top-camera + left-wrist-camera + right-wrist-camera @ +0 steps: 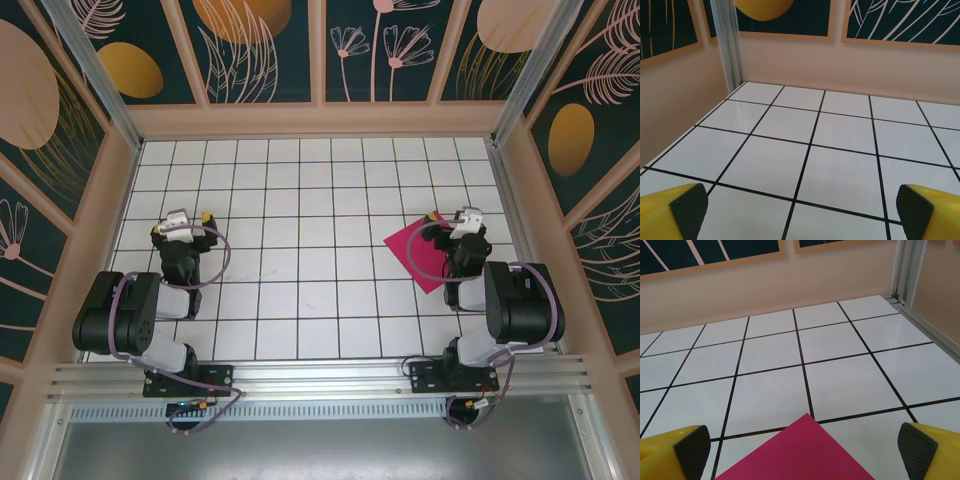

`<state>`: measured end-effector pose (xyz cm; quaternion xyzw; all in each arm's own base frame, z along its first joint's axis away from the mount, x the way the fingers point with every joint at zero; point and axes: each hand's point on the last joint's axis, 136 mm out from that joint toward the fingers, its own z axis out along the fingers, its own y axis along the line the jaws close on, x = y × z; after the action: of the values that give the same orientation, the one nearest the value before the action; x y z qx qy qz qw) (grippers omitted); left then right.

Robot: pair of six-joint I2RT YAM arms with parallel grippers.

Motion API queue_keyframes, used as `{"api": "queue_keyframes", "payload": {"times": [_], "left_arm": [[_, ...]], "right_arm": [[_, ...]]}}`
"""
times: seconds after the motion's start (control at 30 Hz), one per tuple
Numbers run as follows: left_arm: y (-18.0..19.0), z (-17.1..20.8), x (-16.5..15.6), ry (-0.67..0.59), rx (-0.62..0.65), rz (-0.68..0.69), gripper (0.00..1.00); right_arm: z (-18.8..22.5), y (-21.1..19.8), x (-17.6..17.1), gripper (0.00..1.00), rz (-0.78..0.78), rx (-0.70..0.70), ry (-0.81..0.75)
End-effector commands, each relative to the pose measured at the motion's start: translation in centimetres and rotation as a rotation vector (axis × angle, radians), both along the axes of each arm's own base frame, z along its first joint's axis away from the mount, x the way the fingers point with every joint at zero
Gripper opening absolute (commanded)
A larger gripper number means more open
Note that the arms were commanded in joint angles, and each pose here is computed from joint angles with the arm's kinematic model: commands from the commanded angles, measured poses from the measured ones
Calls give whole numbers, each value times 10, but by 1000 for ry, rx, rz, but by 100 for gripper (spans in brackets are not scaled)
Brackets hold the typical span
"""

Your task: Fold a paper plane with a square sheet of paper (pick it up from the middle)

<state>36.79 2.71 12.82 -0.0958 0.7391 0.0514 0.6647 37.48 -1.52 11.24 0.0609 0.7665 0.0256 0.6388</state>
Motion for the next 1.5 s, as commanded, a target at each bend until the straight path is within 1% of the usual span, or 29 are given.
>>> {"api": "queue_keyframes", "payload": {"times": [0.0,0.83,0.97,1.03,1.1,1.2,1.3,1.37,1.4,1.47], "left_arm": [[4,10,3,-42,-13,13,98],[4,12,1,-50,-10,16,99],[15,21,-4,-62,-30,81,99],[19,26,-4,-41,-38,106,99],[20,34,-2,-27,-60,116,98],[22,47,-3,-19,-127,141,98],[19,63,-2,-16,-204,136,99],[18,70,0,12,-247,134,98],[16,74,2,23,-271,133,99],[10,77,5,65,-299,105,98]], "right_arm": [[8,6,3,99,30,-9,-32],[9,6,3,99,28,-10,-36],[23,8,5,99,9,-31,-21],[32,0,10,99,-60,-19,20],[36,-10,17,99,-165,54,105],[37,-11,25,99,-229,158,248],[29,3,33,99,-218,217,384],[22,16,35,99,-206,241,433],[16,23,34,99,-210,273,465],[1,38,33,99,-170,354,534]]}}
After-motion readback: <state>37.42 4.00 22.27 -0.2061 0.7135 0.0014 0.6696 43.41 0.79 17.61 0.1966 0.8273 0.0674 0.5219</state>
